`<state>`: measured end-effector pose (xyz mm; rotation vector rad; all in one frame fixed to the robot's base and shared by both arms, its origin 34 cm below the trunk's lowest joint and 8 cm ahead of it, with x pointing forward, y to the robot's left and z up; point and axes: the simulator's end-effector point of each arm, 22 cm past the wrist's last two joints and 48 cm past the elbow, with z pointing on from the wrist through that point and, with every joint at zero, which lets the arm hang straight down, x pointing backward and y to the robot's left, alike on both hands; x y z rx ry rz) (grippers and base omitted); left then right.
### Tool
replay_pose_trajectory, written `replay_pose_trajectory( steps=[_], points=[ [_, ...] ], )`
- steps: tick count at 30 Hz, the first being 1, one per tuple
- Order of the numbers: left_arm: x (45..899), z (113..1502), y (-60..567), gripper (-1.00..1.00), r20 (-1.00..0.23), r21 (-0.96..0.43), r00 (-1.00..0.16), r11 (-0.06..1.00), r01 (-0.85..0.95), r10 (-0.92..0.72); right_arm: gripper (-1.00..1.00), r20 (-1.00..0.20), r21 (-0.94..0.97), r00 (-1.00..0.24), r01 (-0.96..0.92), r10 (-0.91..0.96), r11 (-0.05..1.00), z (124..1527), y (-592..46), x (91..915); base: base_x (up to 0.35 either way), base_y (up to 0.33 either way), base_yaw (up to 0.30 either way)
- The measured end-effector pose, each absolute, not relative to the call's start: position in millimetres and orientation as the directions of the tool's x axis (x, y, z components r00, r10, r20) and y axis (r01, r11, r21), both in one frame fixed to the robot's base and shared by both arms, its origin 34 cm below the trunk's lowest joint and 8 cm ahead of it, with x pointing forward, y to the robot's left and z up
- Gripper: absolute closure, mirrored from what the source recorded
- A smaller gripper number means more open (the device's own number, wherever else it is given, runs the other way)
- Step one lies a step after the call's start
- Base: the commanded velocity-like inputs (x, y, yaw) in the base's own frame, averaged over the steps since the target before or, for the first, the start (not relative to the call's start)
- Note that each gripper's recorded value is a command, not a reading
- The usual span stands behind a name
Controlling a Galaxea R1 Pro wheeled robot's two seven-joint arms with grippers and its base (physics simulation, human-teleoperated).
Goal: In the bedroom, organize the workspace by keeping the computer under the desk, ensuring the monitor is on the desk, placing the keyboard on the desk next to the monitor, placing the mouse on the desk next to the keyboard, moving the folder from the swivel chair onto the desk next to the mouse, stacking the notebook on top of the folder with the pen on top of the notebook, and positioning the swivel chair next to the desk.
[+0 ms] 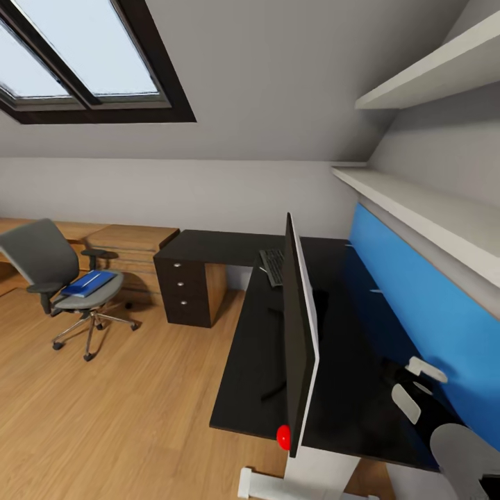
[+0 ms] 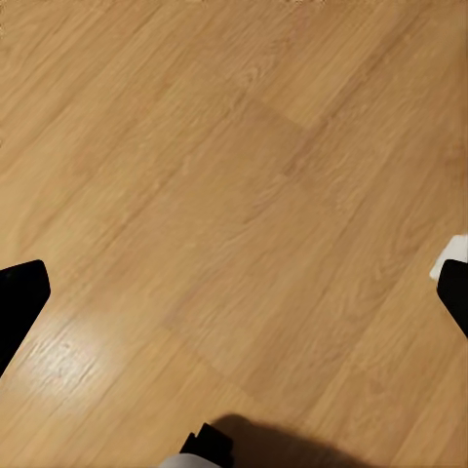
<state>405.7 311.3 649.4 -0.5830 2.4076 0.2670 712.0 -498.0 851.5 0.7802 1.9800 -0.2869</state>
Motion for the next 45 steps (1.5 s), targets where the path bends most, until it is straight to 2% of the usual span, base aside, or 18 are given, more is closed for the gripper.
replay_pose_trajectory(
  steps=[16,21,29,34,45],
  points=[
    [408,650,308,-1.0,-0.633,0.039,-0.696,0.885,-0.465,-0.338,-1.0,-0.838,0.096,-0.366,0.633,0.406,0.768,852,-508,711,0.131,-0.03,0.0],
    [409,651,308,-1.0,-0.634,0.037,-0.696,0.885,-0.465,-0.339,-1.0,-0.835,0.073,-0.372,0.654,0.405,0.753,852,-517,705,0.018,-0.006,0.0],
    [448,679,310,-1.0,-0.698,-0.009,-0.626,0.879,-0.476,-0.346,-1.0,-0.809,0.041,-0.411,0.673,0.42,0.738,852,-527,702,0.002,-0.001,0.0],
    [453,677,311,-1.0,-0.705,-0.013,-0.618,0.877,-0.48,-0.348,-1.0,-0.77,0.025,-0.465,0.662,0.437,0.749,839,-522,699,0.0,0.0,0.0],
    [456,664,311,-1.0,-0.707,-0.012,-0.617,0.877,-0.48,-0.347,-1.0,-0.787,0.051,-0.445,0.643,0.427,0.764,846,-517,718,0.0,0.0,0.0]
  ],
)
